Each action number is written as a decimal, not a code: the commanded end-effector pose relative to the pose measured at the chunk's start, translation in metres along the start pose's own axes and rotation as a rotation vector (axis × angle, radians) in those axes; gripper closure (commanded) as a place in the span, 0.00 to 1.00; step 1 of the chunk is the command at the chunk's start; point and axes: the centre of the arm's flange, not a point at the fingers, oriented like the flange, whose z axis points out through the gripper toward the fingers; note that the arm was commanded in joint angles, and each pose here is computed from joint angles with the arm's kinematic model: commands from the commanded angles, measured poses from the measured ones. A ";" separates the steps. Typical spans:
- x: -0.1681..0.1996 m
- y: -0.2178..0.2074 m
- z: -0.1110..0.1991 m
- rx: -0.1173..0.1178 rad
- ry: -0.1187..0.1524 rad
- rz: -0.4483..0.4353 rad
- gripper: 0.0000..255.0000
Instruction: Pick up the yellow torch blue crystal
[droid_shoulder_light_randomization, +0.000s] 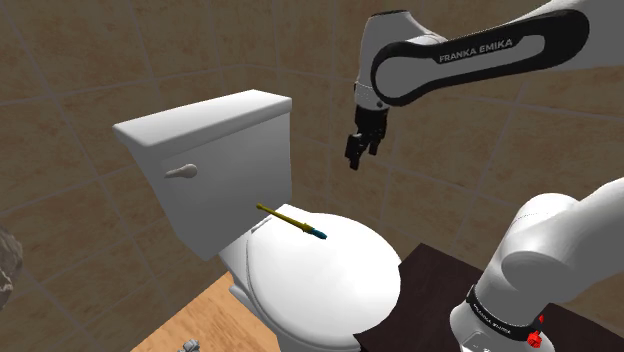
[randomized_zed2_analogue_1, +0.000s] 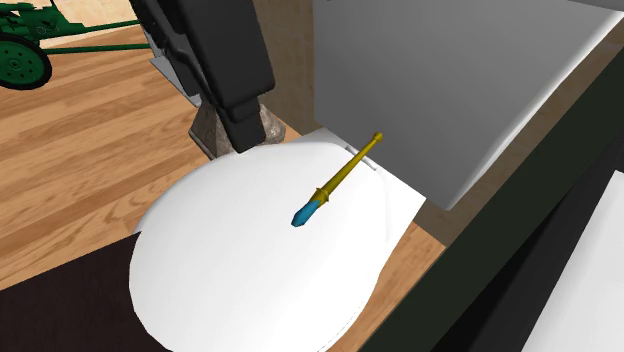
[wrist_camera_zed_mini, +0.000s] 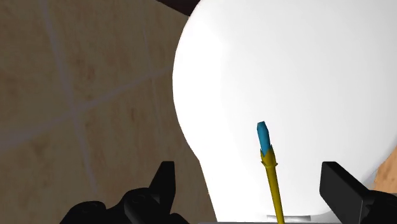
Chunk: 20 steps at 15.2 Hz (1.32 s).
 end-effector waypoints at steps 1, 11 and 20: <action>0.016 -0.009 0.021 -0.014 0.007 -0.015 0.00; 0.093 -0.058 0.120 -0.084 0.028 -0.090 0.00; 0.160 -0.101 0.209 -0.146 0.047 -0.156 0.00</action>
